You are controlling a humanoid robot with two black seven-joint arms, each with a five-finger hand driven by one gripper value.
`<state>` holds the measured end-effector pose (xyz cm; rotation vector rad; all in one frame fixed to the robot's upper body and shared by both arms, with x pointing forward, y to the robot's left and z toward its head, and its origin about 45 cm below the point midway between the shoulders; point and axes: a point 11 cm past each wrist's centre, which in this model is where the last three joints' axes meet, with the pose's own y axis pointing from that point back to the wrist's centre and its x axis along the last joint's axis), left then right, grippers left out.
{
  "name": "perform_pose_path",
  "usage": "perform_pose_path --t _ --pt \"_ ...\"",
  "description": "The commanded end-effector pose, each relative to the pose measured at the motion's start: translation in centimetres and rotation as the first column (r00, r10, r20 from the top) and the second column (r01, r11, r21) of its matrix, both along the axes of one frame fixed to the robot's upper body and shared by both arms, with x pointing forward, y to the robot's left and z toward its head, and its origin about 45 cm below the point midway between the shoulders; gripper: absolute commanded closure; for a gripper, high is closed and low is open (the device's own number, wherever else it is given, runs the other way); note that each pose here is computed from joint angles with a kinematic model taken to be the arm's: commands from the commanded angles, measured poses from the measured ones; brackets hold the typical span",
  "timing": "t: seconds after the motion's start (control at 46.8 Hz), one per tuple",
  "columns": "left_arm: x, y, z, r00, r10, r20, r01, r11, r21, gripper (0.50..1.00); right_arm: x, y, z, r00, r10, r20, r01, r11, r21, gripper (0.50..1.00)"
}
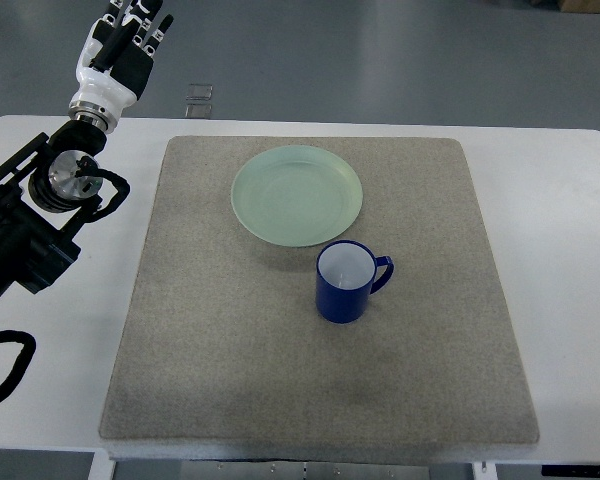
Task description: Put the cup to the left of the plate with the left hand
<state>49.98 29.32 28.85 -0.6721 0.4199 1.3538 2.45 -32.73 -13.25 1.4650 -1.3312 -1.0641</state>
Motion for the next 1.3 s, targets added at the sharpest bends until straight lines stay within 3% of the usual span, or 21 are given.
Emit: perform_pose_path --t 0.0,0.983,1.282 --pt "0.0 0.0 0.0 1.000 0.001 0.001 -0.001 1.000 0.001 0.504 0.0 0.0 0.0 1.000 0.000 0.000 0.000 1.000 0.001 0.568" --pt "0.1 0.1 0.1 1.000 0.002 0.000 -0.002 1.000 0.011 0.504 0.0 0.0 0.0 1.000 0.000 0.000 0.000 1.000 0.001 0.568" --pt "0.5 -0.6 1.5 0.999 -0.027 0.019 0.026 0.998 0.054 0.504 0.0 0.0 0.0 1.000 0.000 0.000 0.000 1.000 -0.001 0.568"
